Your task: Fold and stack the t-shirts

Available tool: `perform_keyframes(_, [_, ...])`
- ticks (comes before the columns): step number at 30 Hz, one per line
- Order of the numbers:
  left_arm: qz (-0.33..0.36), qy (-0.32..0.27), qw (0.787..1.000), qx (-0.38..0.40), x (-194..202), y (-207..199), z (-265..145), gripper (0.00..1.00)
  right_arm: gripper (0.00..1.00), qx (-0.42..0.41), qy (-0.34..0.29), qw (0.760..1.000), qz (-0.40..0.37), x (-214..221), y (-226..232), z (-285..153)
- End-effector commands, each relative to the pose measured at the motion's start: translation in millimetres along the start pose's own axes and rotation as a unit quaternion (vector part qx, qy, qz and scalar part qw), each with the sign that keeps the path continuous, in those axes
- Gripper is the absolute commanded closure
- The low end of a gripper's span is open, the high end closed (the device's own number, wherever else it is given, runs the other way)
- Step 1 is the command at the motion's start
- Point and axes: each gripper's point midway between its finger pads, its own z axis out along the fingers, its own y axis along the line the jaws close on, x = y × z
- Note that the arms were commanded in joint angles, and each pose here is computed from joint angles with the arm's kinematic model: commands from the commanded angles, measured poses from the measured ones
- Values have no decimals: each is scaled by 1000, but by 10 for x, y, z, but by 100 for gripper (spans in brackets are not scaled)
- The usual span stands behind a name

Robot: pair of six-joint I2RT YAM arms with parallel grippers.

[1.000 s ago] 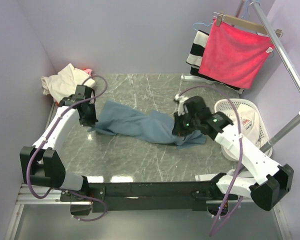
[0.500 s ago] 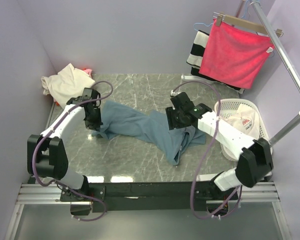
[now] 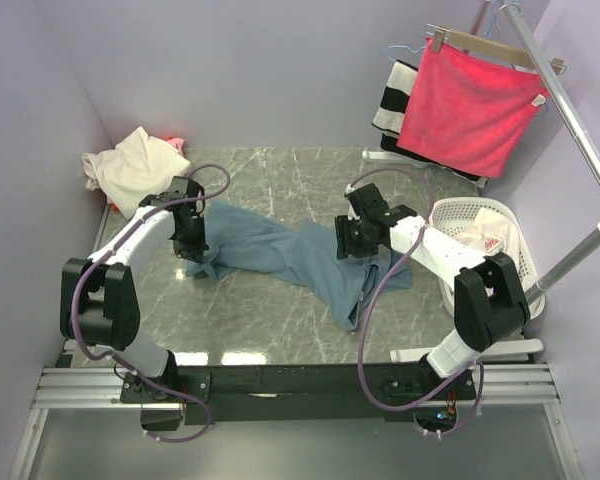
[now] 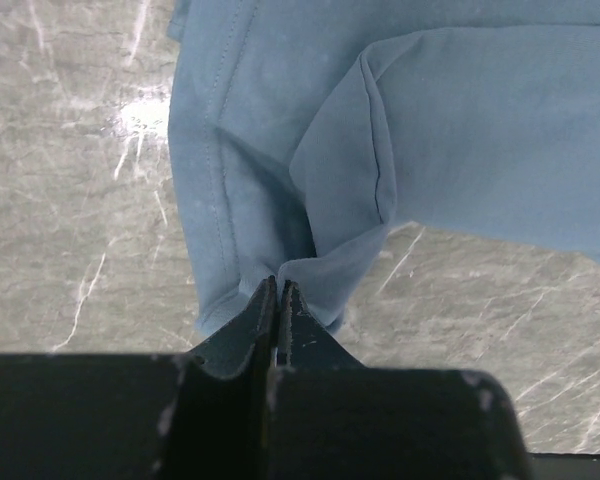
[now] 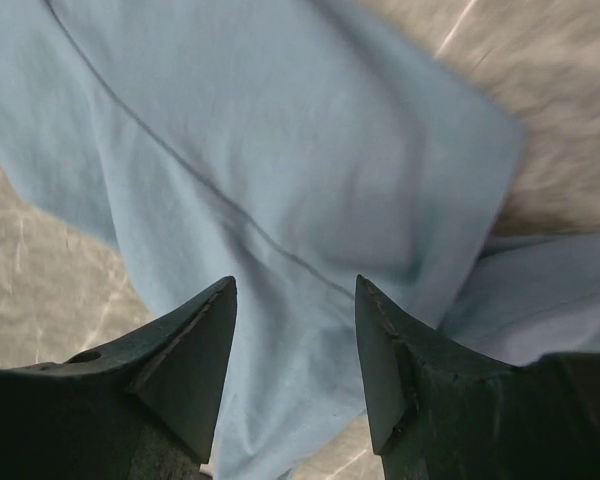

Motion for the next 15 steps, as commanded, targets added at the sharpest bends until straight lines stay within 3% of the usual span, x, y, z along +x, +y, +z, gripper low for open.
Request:
perform_keyframes(1, [12, -12, 1000, 12, -92, -63, -13, 99, 43, -35, 31, 999, 6, 161, 90, 131])
perform_keyframes(10, [12, -5, 1000, 9, -47, -49, 24, 99, 45, -43, 81, 996, 7, 456, 66, 319])
perform_keyframes(13, [13, -3, 1000, 7, -38, -40, 30, 99, 53, -38, 80, 996, 9, 469, 41, 377])
perform_keyframes(14, [13, -4, 1000, 7, -42, -41, 23, 99, 74, -38, 77, 996, 8, 446, 46, 384])
perform_keyframes(15, [13, -4, 1000, 6, -45, -37, 28, 99, 88, -37, 75, 996, 7, 434, 44, 381])
